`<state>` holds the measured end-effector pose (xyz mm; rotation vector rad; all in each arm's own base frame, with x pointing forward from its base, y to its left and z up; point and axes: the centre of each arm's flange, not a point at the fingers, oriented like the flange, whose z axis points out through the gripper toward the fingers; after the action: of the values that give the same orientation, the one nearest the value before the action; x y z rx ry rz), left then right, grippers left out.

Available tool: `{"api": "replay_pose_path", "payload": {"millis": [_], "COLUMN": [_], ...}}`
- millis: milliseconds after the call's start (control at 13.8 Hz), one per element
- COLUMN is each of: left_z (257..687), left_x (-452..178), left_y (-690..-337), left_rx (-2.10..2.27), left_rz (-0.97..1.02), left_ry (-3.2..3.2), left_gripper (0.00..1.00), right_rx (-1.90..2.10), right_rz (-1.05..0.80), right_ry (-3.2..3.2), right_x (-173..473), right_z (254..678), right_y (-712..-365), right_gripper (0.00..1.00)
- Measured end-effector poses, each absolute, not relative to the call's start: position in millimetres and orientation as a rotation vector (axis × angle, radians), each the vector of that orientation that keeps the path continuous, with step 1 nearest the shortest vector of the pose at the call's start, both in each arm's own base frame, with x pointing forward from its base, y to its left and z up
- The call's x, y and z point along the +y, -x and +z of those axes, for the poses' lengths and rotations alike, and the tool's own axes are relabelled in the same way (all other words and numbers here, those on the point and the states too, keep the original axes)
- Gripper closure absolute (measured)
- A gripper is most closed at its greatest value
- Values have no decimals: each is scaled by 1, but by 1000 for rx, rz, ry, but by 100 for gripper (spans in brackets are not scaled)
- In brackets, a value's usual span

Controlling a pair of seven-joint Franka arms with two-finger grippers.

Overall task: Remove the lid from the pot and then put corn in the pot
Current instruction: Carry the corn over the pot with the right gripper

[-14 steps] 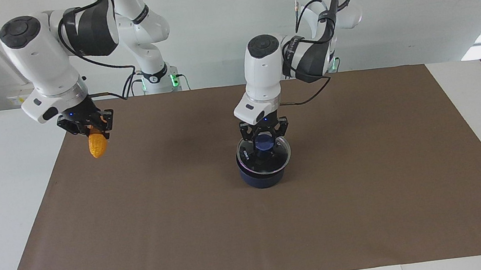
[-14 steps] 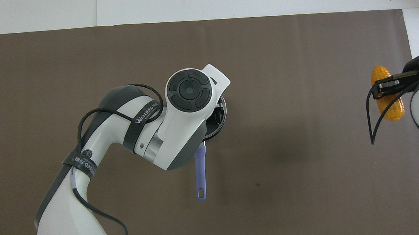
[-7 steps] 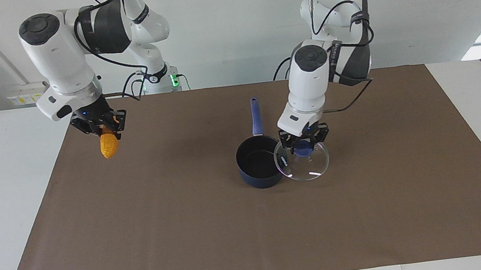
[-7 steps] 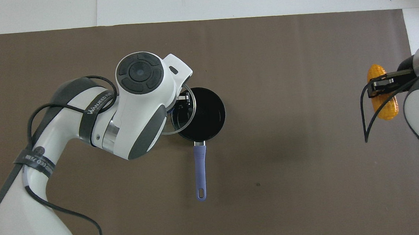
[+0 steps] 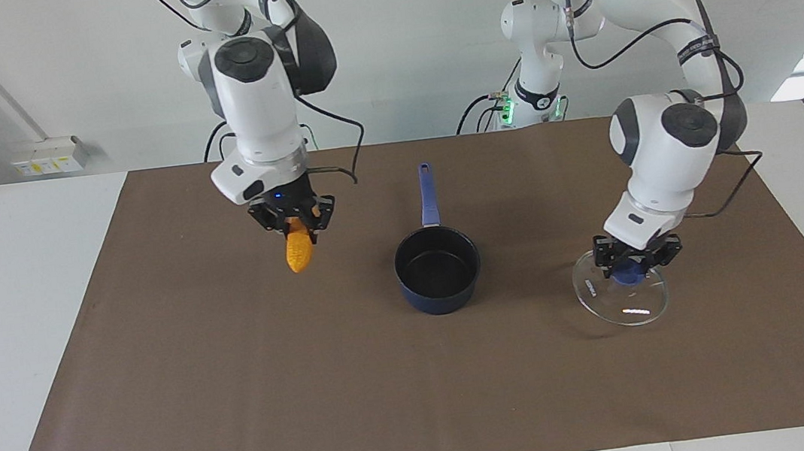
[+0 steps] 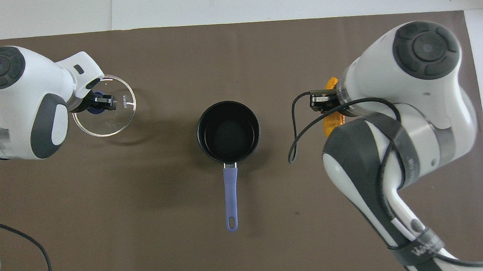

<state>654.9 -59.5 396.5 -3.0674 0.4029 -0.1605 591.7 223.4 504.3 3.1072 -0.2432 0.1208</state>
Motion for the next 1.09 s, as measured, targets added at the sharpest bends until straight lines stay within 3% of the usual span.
{"api": "replay_pose_path", "payload": {"millis": [363, 580, 1088], "left_z": [378, 363, 341], "left_x": [36, 33, 28], "left_y": [-663, -667, -686], "left_rx": [544, 562, 579], "left_rz": [-218, -203, -151], "left_ry": [3057, 3069, 3081], "left_gripper": [39, 39, 39], "right_rx": [-458, -480, -401], "right_rz": [162, 228, 174], "right_ry": [-3174, -3218, -3228], "right_x": [327, 367, 402], "right_z": [487, 469, 399], "right_y": [-599, -607, -607], "right_gripper": [60, 60, 60]}}
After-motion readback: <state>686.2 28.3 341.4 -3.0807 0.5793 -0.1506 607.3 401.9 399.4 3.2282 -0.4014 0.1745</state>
